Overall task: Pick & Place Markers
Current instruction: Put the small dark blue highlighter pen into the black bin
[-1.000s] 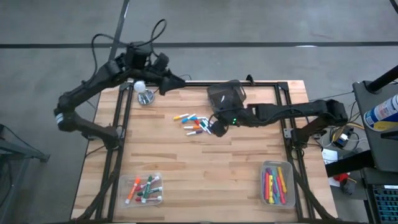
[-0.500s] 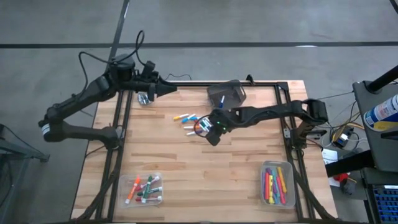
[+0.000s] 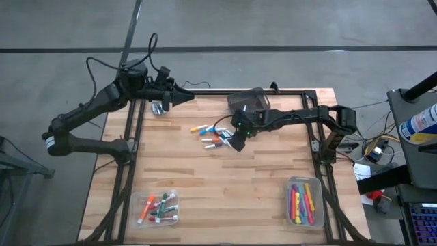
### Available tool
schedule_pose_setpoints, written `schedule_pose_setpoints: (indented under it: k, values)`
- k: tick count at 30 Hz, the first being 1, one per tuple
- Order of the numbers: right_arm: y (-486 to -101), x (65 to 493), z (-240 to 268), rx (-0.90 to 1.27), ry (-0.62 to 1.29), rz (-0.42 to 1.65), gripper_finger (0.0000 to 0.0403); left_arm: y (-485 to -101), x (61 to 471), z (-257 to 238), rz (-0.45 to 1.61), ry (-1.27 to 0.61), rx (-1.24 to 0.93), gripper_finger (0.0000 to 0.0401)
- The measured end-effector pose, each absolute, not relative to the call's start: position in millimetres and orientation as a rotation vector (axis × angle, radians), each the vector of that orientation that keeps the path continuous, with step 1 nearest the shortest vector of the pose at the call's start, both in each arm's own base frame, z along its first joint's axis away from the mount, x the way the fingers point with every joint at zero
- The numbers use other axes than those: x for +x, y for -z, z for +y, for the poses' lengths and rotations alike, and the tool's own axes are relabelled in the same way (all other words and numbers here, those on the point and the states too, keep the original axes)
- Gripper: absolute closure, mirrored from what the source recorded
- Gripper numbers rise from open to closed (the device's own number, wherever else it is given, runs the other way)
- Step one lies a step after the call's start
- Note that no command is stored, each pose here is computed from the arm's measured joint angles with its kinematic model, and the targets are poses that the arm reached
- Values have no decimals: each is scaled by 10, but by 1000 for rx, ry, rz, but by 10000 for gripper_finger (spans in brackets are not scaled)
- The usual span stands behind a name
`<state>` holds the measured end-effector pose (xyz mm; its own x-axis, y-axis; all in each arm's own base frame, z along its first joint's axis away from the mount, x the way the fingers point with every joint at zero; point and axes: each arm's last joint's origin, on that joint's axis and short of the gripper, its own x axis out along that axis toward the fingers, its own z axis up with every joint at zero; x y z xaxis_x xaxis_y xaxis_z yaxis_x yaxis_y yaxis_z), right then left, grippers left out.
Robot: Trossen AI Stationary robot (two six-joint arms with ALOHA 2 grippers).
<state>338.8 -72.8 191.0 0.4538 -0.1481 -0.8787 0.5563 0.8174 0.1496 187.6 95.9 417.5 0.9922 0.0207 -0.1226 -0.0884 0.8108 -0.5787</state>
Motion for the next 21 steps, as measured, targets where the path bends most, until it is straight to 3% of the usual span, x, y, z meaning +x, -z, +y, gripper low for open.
schedule_pose_setpoints:
  k: [21]
  values:
    - [-1508, 3225, -743, 472, 450, 947, 286, -4174, 1878, 960, 114, -57, -596, 255]
